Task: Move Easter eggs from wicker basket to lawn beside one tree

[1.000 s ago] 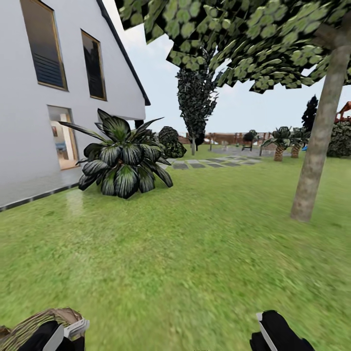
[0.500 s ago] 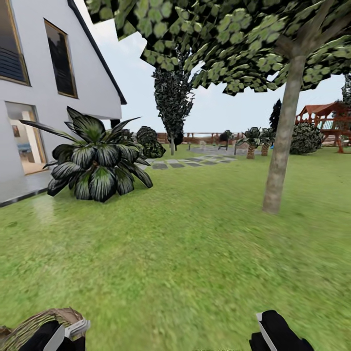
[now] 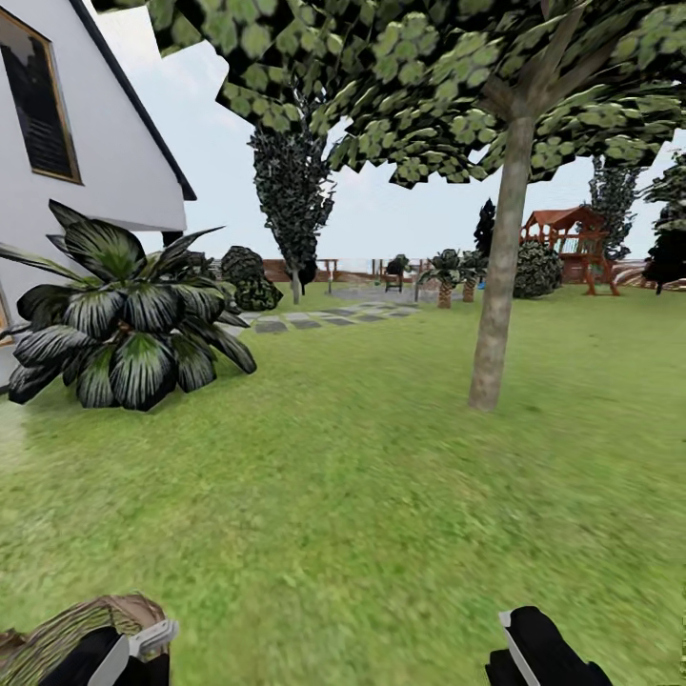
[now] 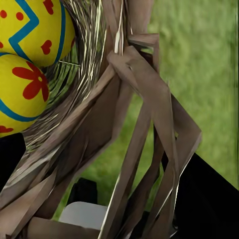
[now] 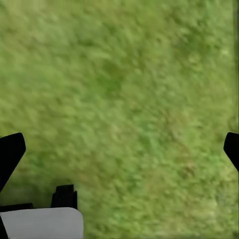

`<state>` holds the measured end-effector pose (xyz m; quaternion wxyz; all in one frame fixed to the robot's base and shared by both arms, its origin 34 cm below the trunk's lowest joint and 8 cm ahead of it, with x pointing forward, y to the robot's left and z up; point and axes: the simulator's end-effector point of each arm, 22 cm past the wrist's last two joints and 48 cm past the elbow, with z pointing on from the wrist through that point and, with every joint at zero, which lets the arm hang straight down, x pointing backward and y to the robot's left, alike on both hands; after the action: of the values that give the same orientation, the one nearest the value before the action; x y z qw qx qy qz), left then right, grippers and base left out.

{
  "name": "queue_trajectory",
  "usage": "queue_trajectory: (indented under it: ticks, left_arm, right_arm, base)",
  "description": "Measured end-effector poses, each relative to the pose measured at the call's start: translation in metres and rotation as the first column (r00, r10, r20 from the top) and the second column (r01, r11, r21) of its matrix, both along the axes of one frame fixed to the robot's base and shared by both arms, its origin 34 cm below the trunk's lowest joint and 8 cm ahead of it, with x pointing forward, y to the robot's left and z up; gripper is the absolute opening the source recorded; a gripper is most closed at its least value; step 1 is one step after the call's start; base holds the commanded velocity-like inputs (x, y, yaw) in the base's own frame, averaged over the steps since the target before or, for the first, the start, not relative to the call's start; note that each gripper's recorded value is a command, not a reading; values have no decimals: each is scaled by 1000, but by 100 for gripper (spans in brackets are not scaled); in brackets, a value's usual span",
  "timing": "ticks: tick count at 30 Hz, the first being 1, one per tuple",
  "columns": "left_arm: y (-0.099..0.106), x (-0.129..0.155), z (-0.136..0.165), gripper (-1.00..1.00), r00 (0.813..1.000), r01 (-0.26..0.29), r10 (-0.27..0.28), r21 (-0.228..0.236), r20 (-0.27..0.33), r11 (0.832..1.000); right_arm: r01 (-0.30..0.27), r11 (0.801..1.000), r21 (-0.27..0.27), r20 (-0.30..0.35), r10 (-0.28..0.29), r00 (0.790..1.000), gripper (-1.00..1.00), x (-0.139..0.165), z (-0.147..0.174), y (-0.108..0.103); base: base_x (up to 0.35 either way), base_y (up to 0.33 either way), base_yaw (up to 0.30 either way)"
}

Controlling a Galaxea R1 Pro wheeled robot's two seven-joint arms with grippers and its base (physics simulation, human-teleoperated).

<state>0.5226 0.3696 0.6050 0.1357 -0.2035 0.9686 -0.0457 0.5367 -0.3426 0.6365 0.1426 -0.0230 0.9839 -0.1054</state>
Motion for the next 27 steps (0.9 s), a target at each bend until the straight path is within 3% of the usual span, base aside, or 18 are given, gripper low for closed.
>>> queue_trajectory:
  ticks: [19,27]
  left_arm:
    - [-7,0,-1,-100,1000,7,-7,-7,-1,1000]
    - [-8,0,-1,-100,1000,6,-6,-9,-1,1000]
  right_arm:
    - [0,1000,3,-6,0,1000,100,-2,-2,2]
    - [-1,1000,2,-28,1,1000,100,-9,-9,2]
  base:
    - [338,0,-283]
    - [339,0,-115]
